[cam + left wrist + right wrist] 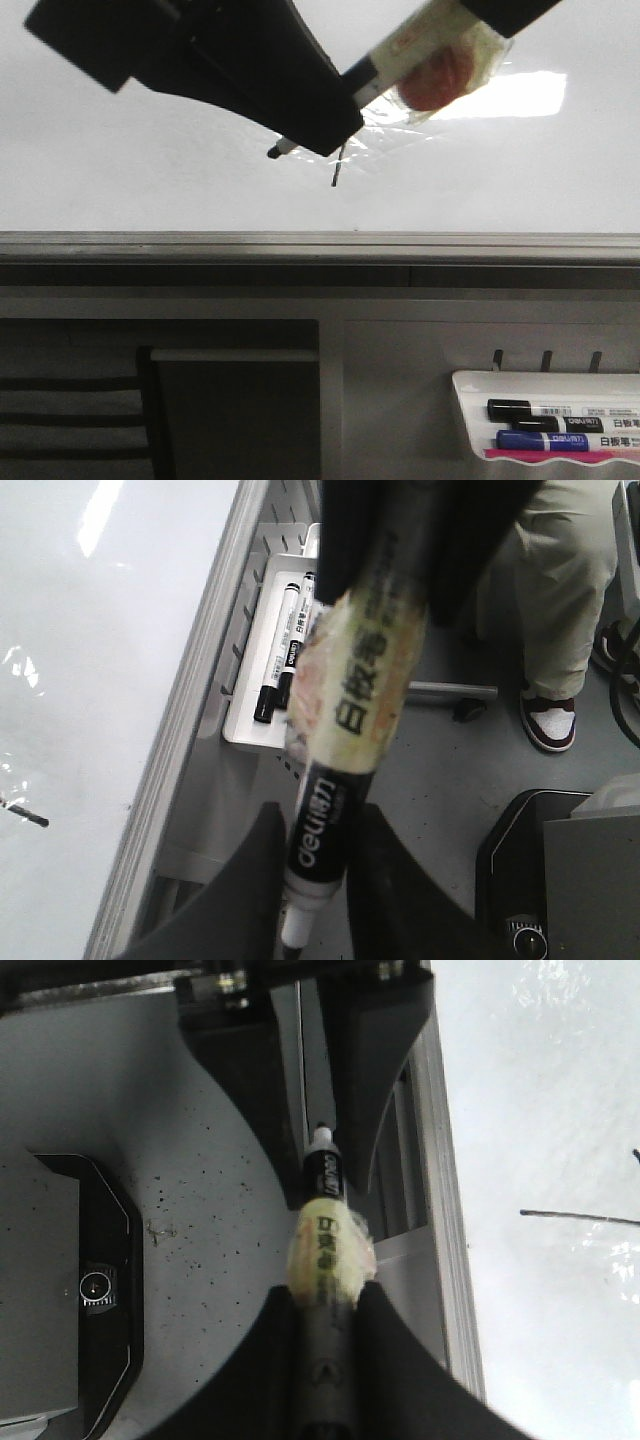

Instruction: Write number 7 on whiteboard

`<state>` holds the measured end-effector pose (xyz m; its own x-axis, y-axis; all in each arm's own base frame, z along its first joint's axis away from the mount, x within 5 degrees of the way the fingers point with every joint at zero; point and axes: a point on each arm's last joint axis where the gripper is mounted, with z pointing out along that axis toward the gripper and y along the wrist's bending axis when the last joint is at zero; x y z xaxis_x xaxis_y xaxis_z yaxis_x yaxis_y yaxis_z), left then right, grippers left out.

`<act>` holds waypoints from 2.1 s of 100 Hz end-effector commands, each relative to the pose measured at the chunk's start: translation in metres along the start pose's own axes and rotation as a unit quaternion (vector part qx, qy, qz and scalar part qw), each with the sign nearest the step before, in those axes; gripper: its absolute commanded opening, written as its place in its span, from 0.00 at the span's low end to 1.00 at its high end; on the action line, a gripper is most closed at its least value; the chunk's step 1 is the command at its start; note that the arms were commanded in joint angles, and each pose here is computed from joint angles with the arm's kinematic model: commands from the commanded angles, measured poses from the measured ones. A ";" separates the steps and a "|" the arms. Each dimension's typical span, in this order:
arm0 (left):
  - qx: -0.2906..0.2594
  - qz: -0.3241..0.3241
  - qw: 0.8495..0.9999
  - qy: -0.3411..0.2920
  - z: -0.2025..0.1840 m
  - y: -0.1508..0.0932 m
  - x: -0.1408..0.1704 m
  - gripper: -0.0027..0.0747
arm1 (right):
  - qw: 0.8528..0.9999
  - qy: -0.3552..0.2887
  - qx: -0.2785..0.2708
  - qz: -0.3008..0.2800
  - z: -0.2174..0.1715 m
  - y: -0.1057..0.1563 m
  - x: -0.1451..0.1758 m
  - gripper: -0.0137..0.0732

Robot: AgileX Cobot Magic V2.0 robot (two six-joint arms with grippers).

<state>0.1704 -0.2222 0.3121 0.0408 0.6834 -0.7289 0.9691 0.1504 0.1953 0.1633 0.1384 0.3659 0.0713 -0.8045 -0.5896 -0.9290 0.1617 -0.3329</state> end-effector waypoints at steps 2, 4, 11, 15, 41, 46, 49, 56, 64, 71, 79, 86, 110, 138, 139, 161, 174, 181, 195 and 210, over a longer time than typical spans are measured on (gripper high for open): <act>-0.035 -0.011 0.998 -0.048 -0.013 0.006 -0.017 0.02 | 0.999 -0.029 0.016 -0.003 -0.013 -0.001 -0.009 0.11; -0.035 -0.011 0.998 -0.048 -0.013 0.006 -0.017 0.01 | 0.999 -0.029 0.016 -0.003 -0.013 -0.001 -0.009 0.11; -0.034 -0.011 0.998 -0.048 -0.013 0.006 -0.017 0.01 | 0.999 -0.029 0.017 -0.003 -0.013 -0.001 -0.009 0.11; -0.034 -0.011 0.998 -0.048 -0.013 0.006 -0.017 0.01 | 0.999 -0.031 0.018 -0.002 -0.013 -0.002 -0.009 0.13; -0.037 -0.011 0.998 -0.045 -0.013 0.007 -0.016 0.01 | 0.999 -0.033 0.022 0.023 -0.014 -0.003 -0.009 0.53; -0.039 -0.016 0.998 -0.044 -0.014 0.009 -0.015 0.01 | 0.998 -0.032 0.028 0.038 -0.017 -0.003 -0.008 0.58; -0.041 -0.020 0.998 -0.043 -0.015 0.010 -0.014 0.01 | 0.998 -0.031 0.033 0.043 -0.020 -0.004 -0.006 0.59; -0.052 -0.035 0.997 -0.037 -0.018 0.015 -0.011 0.01 | 0.997 -0.031 0.046 0.050 -0.028 -0.005 -0.003 0.59; -0.077 -0.065 0.995 -0.025 -0.024 0.023 -0.005 0.01 | 0.993 -0.038 0.078 0.077 -0.043 -0.006 0.003 0.59; -0.106 -0.094 0.990 -0.005 -0.033 0.031 0.003 0.01 | 0.988 -0.038 0.111 0.104 -0.057 -0.008 0.010 0.59; -0.147 -0.136 0.979 0.023 -0.044 0.041 0.014 0.01 | 0.976 -0.034 0.156 0.147 -0.074 -0.009 0.019 0.59; -0.190 -0.189 0.962 0.051 -0.056 0.052 0.026 0.01 | 0.966 -0.033 0.183 0.180 -0.082 -0.010 0.026 0.59; -0.326 -0.364 0.869 0.078 -0.084 0.083 0.086 0.01 | 0.950 -0.011 0.219 0.222 -0.087 -0.010 0.047 0.59; -0.407 -0.425 0.808 -0.040 -0.090 0.105 0.126 0.01 | 0.943 -0.021 0.241 0.227 -0.077 -0.013 0.054 0.59; -0.408 -0.426 0.806 -0.042 -0.090 0.106 0.127 0.01 | 0.943 -0.022 0.243 0.227 -0.076 -0.014 0.054 0.59; -0.404 -0.461 0.790 -0.025 -0.077 0.118 0.146 0.01 | 0.938 -0.033 0.262 0.224 -0.077 -0.017 0.054 0.59; -0.401 -0.464 0.790 -0.018 -0.073 0.119 0.149 0.01 | 0.938 -0.034 0.262 0.224 -0.077 -0.017 0.054 0.59; -0.401 -0.464 0.790 -0.018 -0.073 0.119 0.149 0.01 | 0.938 -0.034 0.262 0.224 -0.077 -0.017 0.054 0.59; -0.400 -0.465 0.790 -0.017 -0.073 0.119 0.149 0.05 | 0.938 -0.034 0.262 0.224 -0.077 -0.017 0.054 0.59; -0.400 -0.465 0.790 -0.016 -0.072 0.119 0.149 0.29 | 0.938 -0.034 0.262 0.224 -0.077 -0.017 0.054 0.59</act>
<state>0.2705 -0.0503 0.2584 -0.6481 0.0300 -0.7609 0.1270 0.9895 -0.0691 0.1537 0.0495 0.3835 -0.2968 -0.5847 -0.7550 -0.6101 0.7243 -0.3211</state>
